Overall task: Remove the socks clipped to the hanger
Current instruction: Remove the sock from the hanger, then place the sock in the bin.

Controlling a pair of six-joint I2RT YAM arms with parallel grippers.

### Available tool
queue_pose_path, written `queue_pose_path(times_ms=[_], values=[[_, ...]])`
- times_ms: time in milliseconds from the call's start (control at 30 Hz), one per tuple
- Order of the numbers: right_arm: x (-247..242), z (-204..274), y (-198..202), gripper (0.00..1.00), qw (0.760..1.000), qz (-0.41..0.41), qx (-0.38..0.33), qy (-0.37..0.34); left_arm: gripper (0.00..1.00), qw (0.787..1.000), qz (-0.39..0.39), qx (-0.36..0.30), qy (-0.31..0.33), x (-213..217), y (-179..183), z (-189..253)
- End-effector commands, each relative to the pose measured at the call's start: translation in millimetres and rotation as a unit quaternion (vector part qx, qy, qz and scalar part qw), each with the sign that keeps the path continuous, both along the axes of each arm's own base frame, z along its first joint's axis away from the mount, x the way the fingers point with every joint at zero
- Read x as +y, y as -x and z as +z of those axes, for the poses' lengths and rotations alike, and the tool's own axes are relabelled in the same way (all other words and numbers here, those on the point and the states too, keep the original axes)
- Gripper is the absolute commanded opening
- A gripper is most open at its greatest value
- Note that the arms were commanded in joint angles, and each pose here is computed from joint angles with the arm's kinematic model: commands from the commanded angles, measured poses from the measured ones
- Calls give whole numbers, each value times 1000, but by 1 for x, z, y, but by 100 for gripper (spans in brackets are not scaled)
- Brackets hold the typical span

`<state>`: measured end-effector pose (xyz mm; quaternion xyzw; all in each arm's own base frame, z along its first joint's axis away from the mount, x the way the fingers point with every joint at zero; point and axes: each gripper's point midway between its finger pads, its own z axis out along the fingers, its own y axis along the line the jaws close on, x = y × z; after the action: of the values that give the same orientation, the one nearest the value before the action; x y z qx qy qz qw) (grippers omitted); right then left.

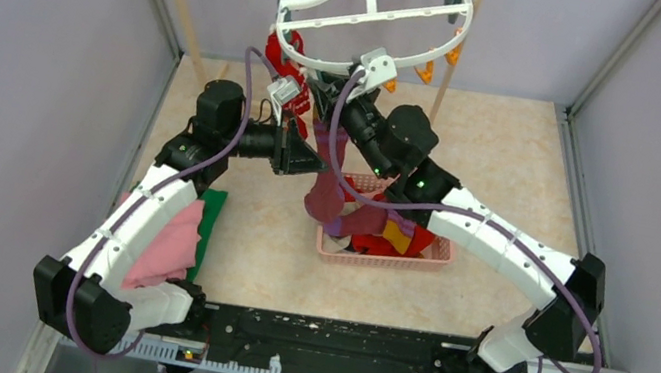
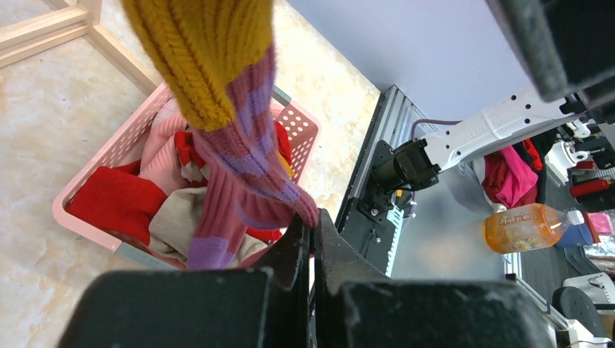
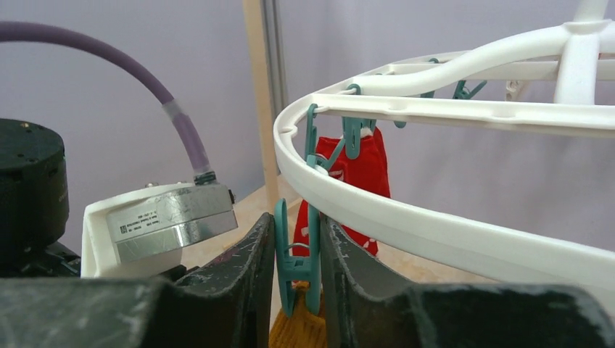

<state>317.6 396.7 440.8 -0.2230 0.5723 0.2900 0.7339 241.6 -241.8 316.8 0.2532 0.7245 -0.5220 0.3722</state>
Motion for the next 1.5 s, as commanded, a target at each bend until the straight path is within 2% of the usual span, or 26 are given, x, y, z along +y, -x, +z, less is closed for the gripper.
queue_pose_path(times_ms=[0, 67, 233, 500, 767, 967, 1033, 1133, 1467], values=[[-8, 31, -5, 20, 998, -6, -17, -61, 0, 999, -2, -32, 13, -1, 4, 20], [-9, 30, -7, 19, 998, -4, -7, -70, 0, 999, -1, -33, 13, 0, 4, 20], [-16, 30, -8, 0, 995, 8, 5, -96, 0, 999, -2, -31, 15, -1, 4, 21], [-24, 32, 0, 0, 994, 31, 19, -99, 0, 999, -26, -21, 33, -11, 2, 15], [-49, 50, 13, 0, 991, 36, 24, -127, 0, 997, -32, 49, 41, -31, -10, -23], [-52, 56, 19, 0, 989, 46, 31, -137, 0, 995, -75, 67, 15, -64, -8, -50], [-52, 54, 19, 0, 989, 47, 35, -137, 0, 990, -103, 93, -8, -76, -3, -61], [-51, 52, 19, 0, 988, 49, 40, -141, 0, 985, -137, 97, -39, -96, 1, -73], [-56, 50, 25, 0, 987, 52, 48, -142, 0, 979, -163, 101, -75, -146, -15, -114]])
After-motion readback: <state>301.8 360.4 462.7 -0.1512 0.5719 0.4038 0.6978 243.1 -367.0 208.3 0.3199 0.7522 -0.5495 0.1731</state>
